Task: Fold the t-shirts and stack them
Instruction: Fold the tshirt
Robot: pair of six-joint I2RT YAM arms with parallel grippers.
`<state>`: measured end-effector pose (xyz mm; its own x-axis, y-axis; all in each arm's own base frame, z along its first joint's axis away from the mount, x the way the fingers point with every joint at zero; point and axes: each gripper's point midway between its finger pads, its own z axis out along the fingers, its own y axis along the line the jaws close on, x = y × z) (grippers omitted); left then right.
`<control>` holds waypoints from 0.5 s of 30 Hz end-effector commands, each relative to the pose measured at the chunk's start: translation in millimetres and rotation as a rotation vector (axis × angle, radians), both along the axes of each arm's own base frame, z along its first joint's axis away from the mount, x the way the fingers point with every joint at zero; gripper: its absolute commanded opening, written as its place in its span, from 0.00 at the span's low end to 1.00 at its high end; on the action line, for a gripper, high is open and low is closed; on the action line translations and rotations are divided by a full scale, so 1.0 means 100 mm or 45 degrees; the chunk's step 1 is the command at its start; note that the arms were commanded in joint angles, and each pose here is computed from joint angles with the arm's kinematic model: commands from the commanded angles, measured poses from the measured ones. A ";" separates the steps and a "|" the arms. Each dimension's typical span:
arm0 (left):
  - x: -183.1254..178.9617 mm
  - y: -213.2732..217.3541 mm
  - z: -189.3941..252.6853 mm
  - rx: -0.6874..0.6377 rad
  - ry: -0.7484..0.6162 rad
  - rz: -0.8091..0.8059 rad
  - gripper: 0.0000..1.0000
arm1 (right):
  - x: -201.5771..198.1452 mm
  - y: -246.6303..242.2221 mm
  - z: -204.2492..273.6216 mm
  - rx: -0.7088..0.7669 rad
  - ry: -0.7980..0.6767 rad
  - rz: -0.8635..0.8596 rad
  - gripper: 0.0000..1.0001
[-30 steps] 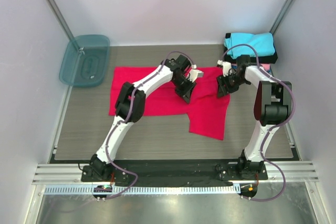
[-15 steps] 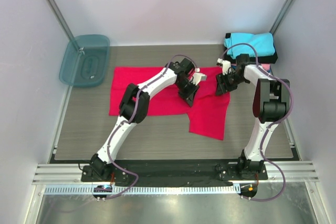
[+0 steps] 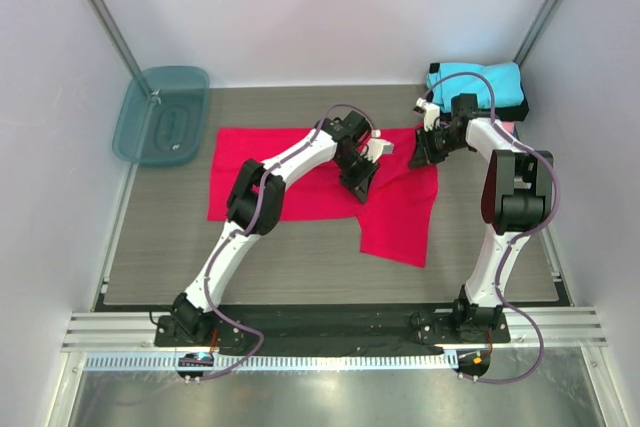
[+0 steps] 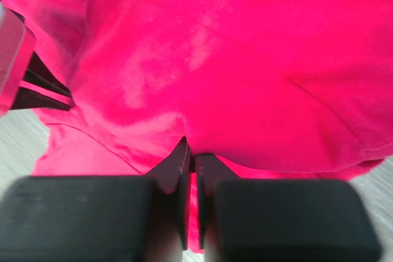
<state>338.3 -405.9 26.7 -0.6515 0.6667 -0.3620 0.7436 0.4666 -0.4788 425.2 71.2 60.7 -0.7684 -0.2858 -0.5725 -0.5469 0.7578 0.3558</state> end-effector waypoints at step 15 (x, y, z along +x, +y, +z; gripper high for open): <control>0.23 0.17 0.04 0.028 -0.078 0.035 0.16 | -0.23 0.19 0.66 0.171 0.095 0.029 0.01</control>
<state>344.7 -400.4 26.5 -0.6603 0.6578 -0.3624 0.7378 0.4779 -0.4767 404.0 83.2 82.3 -0.8231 -0.2538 -0.5080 -0.5115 0.7197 0.4694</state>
